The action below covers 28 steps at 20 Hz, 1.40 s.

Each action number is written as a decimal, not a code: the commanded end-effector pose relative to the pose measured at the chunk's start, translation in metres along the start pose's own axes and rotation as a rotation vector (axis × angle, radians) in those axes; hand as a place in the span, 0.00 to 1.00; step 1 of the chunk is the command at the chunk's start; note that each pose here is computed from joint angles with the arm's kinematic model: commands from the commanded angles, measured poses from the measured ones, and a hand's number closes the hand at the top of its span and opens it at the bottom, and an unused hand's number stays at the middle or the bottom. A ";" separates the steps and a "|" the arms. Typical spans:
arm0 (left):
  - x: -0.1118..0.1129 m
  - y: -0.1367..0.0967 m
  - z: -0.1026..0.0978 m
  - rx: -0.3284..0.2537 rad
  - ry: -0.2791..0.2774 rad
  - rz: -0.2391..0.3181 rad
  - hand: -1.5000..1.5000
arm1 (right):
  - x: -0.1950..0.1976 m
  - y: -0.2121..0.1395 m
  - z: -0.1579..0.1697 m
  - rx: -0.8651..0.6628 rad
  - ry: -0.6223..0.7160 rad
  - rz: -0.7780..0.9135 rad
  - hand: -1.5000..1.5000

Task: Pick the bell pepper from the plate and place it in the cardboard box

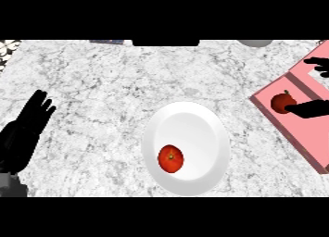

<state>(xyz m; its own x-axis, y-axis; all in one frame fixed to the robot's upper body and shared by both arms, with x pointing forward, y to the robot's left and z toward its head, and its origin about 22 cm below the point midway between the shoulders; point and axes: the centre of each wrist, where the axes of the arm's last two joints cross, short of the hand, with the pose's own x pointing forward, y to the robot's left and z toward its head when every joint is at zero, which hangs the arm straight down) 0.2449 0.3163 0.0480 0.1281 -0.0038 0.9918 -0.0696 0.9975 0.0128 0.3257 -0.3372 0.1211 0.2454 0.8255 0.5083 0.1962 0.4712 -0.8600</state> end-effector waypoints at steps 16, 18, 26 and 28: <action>0.005 -0.005 -0.009 0.024 -0.006 0.011 0.50 | -0.111 -0.126 0.050 -0.331 0.050 -0.612 0.00; -0.005 0.019 -0.004 0.001 0.006 0.002 0.50 | -0.133 -0.109 0.055 -0.309 0.063 -0.606 0.00; 0.003 -0.002 -0.008 -0.006 0.000 0.016 0.50 | -0.170 -0.129 0.058 -0.277 0.037 -0.584 0.00; 0.022 0.012 -0.006 0.000 -0.001 0.005 0.50 | -0.168 -0.148 0.062 -0.283 0.031 -0.578 0.00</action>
